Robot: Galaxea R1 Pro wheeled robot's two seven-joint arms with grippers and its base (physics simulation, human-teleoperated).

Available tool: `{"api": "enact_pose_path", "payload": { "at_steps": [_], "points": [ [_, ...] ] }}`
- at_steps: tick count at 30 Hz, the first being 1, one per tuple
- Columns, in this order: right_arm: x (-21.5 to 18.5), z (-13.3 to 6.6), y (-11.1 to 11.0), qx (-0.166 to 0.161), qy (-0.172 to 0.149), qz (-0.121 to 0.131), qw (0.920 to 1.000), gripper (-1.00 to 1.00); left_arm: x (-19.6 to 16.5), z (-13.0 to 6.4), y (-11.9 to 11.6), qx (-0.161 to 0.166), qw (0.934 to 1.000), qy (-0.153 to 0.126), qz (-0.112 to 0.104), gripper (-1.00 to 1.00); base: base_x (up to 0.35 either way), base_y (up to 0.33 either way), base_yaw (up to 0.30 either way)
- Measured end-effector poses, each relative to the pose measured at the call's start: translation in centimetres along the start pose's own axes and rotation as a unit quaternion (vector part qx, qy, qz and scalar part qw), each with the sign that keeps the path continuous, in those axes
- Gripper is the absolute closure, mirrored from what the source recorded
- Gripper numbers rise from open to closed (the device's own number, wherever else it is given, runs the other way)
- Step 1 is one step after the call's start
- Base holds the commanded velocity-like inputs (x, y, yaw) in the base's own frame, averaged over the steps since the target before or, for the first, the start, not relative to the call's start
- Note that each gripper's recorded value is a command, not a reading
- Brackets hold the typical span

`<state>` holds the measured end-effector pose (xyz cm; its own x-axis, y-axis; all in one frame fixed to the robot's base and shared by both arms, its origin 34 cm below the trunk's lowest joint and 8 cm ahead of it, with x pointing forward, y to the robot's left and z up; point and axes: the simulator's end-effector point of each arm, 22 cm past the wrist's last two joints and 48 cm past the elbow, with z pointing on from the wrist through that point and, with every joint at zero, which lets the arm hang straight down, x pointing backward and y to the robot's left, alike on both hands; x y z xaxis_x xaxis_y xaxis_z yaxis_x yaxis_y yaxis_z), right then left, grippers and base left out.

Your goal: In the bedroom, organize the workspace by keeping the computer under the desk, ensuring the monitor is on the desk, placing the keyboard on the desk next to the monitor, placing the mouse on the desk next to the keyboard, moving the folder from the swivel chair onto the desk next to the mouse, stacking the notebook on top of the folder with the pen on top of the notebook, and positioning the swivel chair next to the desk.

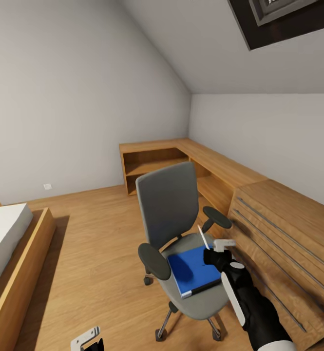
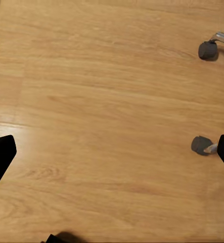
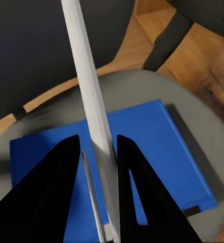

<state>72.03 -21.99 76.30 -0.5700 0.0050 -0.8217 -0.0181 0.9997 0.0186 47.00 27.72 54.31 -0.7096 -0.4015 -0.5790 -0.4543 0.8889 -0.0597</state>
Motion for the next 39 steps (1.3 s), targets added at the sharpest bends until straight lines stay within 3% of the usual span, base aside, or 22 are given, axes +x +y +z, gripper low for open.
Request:
{"api": "enact_pose_path", "payload": {
  "at_steps": [7, 14, 20, 22, 23, 29, 34, 39],
  "points": [
    [-3.6, -4.5, -2.4, 0.005, -0.038, 0.061, 0.9974, 1.0, -0.2, -1.2, -1.3, 0.012, 0.9998, 0.002, 0.016, -1.0, 0.0, 0.0, 0.0],
    [-5.3, -5.9, -3.2, 0.007, -0.05, 0.081, 0.9954, 1.0, -0.6, -2.1, -1.3, 0.011, 0.9998, 0.005, 0.018, -1.0, 0.0, 0.0, 0.0],
    [-7.0, -6.9, -4.2, 0.001, -0.062, 0.126, 0.9901, 1.0, -1.0, -2.8, -1.3, 0.01, 0.9998, 0.007, 0.018, -1.0, -0.089, 0.0, 0.0],
    [-7.3, -7.1, -4.4, 0.002, -0.063, 0.129, 0.9896, 1.0, -1.2, -3.1, -1.3, 0.01, 0.9998, 0.007, 0.019, -1.0, -0.32, 0.0, 0.0],
    [-7.3, -7.3, -6.0, 0.016, -0.064, 0.141, 0.9878, 1.0, -1.3, -3.2, -1.3, 0.01, 0.9998, 0.006, 0.019, -1.0, -0.338, 0.0, 0.0],
    [-8.3, -8.0, -6.8, 0.022, -0.069, 0.147, 0.9865, 1.0, -1.8, -4.0, -1.4, 0.011, 0.9998, 0.007, 0.018, -1.0, -0.325, -0.037, 0.0],
    [-9.4, -9.5, -10.7, 0.055, -0.085, 0.175, 0.9794, 1.0, -2.3, -4.7, -1.4, 0.009, 0.9998, 0.006, 0.019, -1.0, -0.118, -0.053, 0.0],
    [-9.9, -10.2, -12.1, 0.068, -0.089, 0.186, 0.9763, 1.0, -2.7, -5.3, -1.5, 0.01, 0.9998, 0.007, 0.019, -1.0, -0.02, -0.009, -0.011]
  ]
}}
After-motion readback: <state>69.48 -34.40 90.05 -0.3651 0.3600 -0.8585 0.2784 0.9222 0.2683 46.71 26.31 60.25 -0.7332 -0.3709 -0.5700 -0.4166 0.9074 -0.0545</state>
